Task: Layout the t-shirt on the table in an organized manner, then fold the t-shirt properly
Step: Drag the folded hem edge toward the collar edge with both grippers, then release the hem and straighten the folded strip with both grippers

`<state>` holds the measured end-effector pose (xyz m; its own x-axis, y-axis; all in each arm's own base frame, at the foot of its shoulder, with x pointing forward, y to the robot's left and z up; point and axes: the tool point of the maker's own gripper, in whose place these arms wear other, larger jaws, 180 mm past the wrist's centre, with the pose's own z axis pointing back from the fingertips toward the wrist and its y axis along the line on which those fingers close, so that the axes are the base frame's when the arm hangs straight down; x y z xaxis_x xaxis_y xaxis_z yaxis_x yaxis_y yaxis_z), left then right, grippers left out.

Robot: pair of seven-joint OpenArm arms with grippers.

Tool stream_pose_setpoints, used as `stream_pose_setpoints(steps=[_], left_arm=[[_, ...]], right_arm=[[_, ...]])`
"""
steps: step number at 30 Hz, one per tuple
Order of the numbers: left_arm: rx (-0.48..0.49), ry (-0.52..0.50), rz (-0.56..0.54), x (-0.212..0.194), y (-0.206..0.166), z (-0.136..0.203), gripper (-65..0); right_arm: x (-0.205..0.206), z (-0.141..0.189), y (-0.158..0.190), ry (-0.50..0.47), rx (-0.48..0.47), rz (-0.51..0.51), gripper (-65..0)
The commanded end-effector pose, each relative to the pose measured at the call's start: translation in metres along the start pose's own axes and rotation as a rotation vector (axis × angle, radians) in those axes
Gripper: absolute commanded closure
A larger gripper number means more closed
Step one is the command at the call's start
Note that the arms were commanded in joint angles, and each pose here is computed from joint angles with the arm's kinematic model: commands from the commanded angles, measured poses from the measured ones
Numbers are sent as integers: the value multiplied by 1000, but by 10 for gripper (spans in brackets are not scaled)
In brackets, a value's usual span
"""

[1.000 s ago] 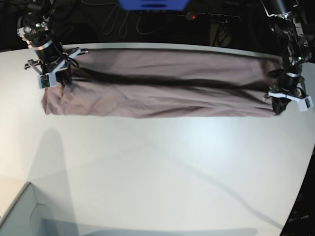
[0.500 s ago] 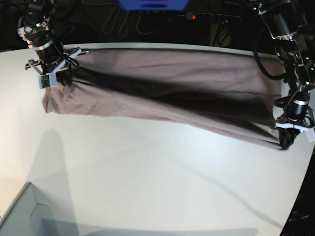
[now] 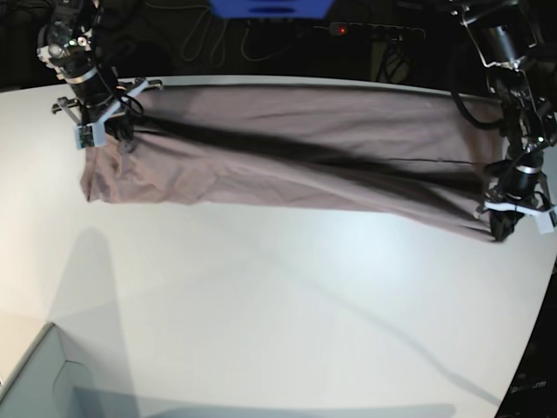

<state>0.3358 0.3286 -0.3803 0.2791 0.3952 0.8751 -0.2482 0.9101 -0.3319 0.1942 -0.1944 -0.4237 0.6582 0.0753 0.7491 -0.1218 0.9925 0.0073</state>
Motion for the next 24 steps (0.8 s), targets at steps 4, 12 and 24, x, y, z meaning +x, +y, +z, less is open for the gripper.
stream_pose_setpoints(steps=[4,12,24], left_arm=[[15,-10,-18,-1,11,13,-2],[62,84,16,-41,32,23,-2],[79,133,18,-59,40,32,-7]], right_arm=[[11,1,-2,-41,6,11,0],[11,1,-1,-41,7,11,0],[17,-1,-2,-53,6,12,0]])
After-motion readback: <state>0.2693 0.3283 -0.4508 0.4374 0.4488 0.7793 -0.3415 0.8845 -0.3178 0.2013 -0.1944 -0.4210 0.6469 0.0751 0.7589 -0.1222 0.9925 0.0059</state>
